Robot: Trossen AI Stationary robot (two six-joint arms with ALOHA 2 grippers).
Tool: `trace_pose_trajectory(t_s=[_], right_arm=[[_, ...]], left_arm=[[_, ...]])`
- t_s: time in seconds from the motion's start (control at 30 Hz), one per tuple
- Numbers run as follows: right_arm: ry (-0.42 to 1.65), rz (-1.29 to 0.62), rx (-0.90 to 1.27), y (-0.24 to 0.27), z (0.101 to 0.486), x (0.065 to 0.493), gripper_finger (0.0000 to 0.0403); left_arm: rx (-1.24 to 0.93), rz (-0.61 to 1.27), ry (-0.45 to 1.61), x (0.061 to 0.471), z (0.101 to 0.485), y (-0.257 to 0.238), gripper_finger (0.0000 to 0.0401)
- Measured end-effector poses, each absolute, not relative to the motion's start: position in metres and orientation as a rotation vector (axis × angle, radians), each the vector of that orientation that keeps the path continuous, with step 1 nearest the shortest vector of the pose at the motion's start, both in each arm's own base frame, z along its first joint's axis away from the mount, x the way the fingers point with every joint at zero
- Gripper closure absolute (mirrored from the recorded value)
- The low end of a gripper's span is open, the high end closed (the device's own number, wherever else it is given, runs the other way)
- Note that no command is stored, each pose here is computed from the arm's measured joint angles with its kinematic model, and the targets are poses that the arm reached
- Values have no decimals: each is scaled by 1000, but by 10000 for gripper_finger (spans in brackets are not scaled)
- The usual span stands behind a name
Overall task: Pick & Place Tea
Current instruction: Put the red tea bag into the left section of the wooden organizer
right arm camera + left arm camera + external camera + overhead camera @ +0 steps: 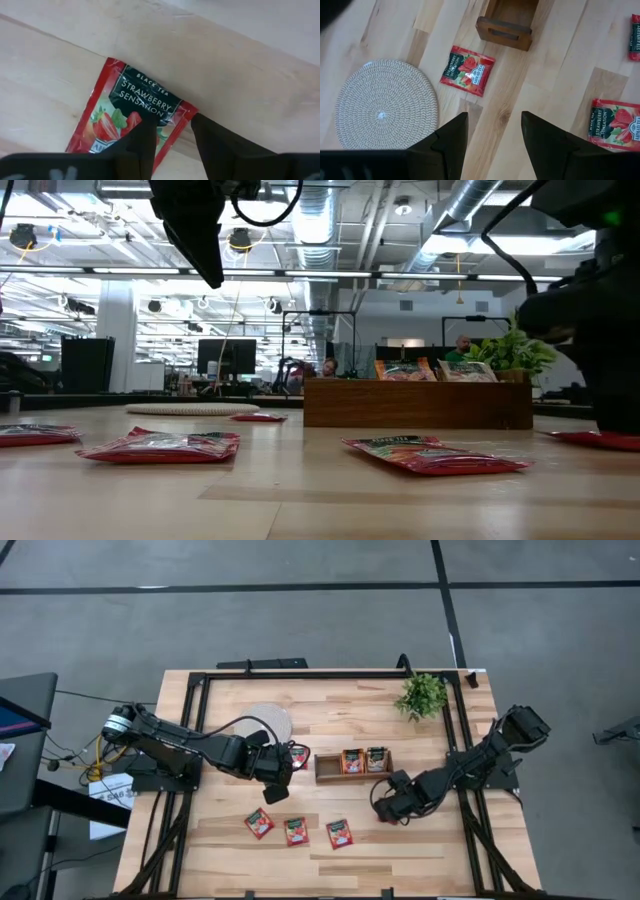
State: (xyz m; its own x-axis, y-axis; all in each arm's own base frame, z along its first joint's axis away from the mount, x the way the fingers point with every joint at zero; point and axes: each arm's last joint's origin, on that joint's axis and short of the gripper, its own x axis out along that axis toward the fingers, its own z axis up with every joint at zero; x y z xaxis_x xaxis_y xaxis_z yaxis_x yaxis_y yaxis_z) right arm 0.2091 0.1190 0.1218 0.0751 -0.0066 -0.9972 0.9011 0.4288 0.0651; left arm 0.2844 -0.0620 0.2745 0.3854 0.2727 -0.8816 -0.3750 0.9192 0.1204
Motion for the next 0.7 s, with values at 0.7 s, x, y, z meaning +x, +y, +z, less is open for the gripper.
trace_pose_trajectory(t_s=[0.7], right_arm=[[1388, -865, 812, 123, 129, 205, 399]], left_arm=[[-95, 412, 1101, 284, 274, -62, 224]])
